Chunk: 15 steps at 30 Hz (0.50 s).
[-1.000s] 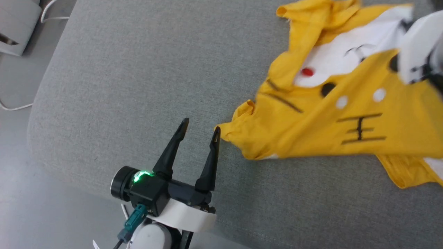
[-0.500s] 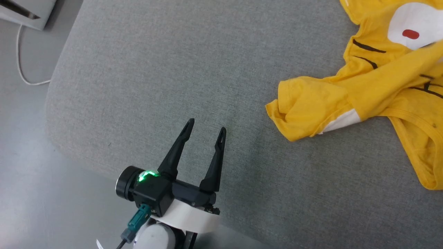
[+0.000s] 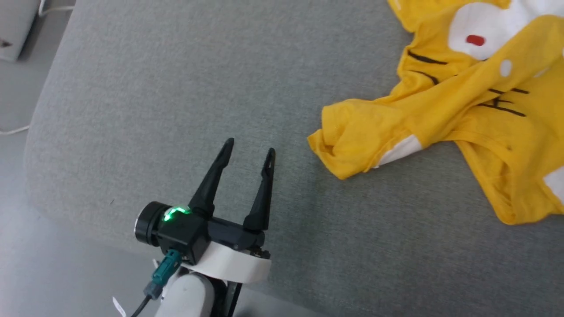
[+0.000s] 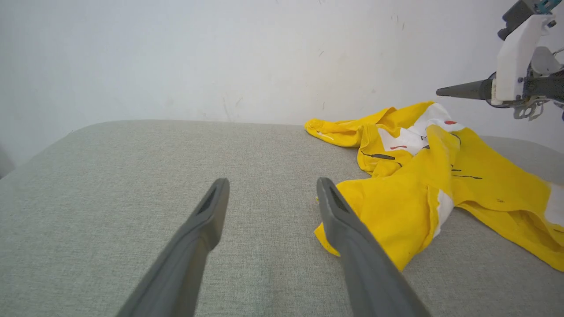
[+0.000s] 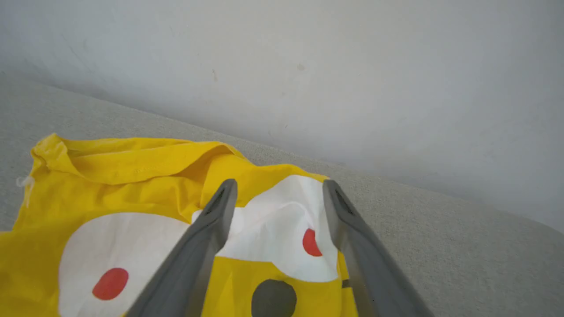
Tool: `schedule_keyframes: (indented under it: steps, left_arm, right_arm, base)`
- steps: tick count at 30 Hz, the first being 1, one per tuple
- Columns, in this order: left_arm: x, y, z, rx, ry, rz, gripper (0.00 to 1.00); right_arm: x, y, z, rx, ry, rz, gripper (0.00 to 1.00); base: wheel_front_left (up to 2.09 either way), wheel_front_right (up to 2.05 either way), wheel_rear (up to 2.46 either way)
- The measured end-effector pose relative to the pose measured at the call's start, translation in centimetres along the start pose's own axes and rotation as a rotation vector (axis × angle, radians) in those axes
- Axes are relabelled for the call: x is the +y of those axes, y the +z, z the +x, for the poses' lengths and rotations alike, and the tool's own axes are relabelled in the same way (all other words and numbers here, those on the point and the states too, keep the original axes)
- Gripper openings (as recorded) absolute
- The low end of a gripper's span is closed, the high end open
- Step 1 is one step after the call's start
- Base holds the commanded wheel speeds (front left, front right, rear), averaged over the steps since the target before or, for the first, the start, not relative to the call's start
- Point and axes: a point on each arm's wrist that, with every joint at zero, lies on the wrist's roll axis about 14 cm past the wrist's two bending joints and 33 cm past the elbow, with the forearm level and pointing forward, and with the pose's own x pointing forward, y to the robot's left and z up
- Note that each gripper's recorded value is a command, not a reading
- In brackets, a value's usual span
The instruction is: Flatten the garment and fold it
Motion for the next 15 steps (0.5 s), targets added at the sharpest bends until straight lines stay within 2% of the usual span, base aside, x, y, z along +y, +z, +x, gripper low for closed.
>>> schedule_keyframes:
  steps: [5, 11, 15]
  left_arm:
    - [-0.3, 1.2, 0.0, -0.040, -0.015, 0.008, 1.00]
    - [-0.7, 2.4, -0.6, -0.076, -0.028, 0.001, 1.00]
    - [-1.2, 3.0, -1.1, -0.094, -0.044, -0.010, 1.00]
  right_arm:
    - [-0.2, 3.9, -3.6, -0.147, 0.027, 0.073, 1.00]
    - [-1.9, 4.9, -10.9, -0.315, -0.011, 0.103, 1.00]
    - [-2.9, 2.9, -16.2, -0.372, -0.082, 0.135, 1.00]
  base:
    - [0.00, 0.00, 0.00]
    - [0.00, 0.00, 0.00]
    - [0.00, 0.00, 0.00]
